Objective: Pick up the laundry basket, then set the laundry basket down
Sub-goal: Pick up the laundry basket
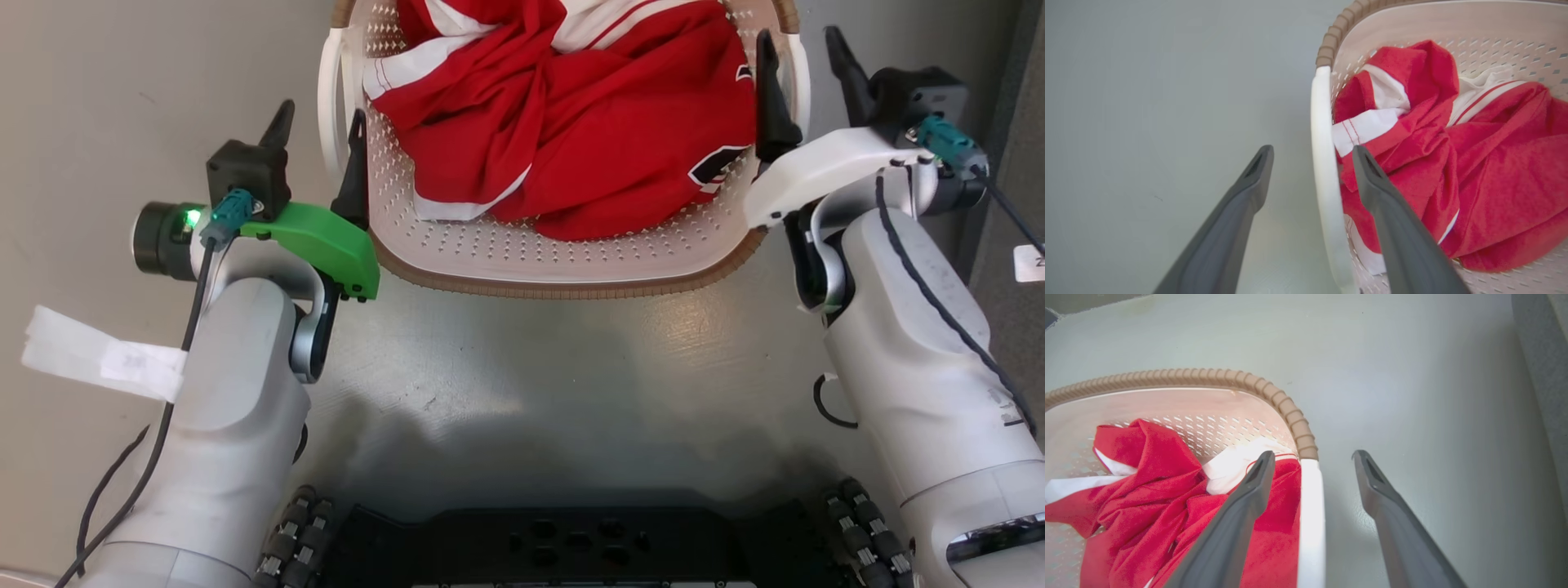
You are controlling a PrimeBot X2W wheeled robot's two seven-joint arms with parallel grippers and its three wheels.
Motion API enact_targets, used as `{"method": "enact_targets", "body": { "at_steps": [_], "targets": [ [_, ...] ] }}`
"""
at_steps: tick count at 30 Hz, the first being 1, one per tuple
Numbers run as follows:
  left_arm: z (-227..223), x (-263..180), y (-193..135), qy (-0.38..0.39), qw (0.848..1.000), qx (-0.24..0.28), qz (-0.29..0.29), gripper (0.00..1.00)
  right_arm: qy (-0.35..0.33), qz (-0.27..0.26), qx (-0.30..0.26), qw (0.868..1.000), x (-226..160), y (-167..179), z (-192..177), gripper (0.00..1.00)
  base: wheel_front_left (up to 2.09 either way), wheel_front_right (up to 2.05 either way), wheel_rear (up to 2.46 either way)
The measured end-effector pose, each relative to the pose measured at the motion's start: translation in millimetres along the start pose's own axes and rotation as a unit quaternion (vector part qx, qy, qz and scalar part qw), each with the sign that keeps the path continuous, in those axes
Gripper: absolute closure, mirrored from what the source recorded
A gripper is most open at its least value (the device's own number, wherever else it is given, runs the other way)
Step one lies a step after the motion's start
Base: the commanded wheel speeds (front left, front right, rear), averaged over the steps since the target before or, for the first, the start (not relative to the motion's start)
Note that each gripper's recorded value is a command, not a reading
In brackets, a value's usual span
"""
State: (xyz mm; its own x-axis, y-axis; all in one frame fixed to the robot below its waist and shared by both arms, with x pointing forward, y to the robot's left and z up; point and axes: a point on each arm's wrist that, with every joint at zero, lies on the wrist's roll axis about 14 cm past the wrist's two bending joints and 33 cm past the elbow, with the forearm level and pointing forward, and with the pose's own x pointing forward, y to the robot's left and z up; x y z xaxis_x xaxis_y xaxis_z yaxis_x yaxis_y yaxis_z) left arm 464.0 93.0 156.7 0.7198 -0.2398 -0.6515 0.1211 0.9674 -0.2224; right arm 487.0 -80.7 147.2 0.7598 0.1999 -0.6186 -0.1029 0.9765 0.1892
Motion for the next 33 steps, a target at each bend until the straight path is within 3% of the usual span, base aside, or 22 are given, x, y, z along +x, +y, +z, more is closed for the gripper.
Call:
{"method": "enact_targets", "body": {
  "at_steps": [8,25,26,27,28,30,31,33],
  "targets": [
    [-16.3,7.5,-0.7,0.026,1.0,-0.007,-0.003,0.0,0.043,-0.002,-0.002,0.999,-1.8,-3.3,-29.6,0.0,0.0,0.0,0.0],
    [-33.9,12.9,3.7,0.059,0.998,-0.02,0.001,0.0,0.058,0.01,-0.001,0.998,6.2,2.8,-39.5,0.0,0.0,0.0,0.0],
    [-34.7,13.2,4.0,0.061,0.998,-0.018,0.001,0.08,0.058,0.011,-0.002,0.998,7.0,3.0,-39.0,0.0,0.0,0.0,0.0],
    [-35.5,13.2,3.8,0.063,0.998,-0.017,0.0,0.27,0.058,0.011,-0.002,0.998,7.9,3.2,-38.4,0.04,0.0,0.0,0.0],
    [-36.4,13.0,3.0,0.065,0.998,-0.018,-0.001,0.55,0.058,0.011,-0.002,0.998,8.3,3.2,-38.1,0.42,0.0,0.0,0.0],
    [-39.4,12.1,1.2,0.07,0.997,-0.015,-0.004,0.96,0.061,0.011,-0.001,0.998,8.1,3.2,-39.7,0.74,0.0,0.0,0.0],
    [-40.3,11.8,0.5,0.072,0.997,-0.014,-0.005,1.0,0.064,0.01,-0.001,0.998,7.4,3.0,-41.3,1.0,0.0,0.0,0.0],
    [-40.6,12.2,-5.7,0.074,0.997,-0.014,-0.015,1.0,0.07,0.011,-0.001,0.998,6.1,3.5,-44.2,1.0,0.0,0.0,0.0]
  ]
}}
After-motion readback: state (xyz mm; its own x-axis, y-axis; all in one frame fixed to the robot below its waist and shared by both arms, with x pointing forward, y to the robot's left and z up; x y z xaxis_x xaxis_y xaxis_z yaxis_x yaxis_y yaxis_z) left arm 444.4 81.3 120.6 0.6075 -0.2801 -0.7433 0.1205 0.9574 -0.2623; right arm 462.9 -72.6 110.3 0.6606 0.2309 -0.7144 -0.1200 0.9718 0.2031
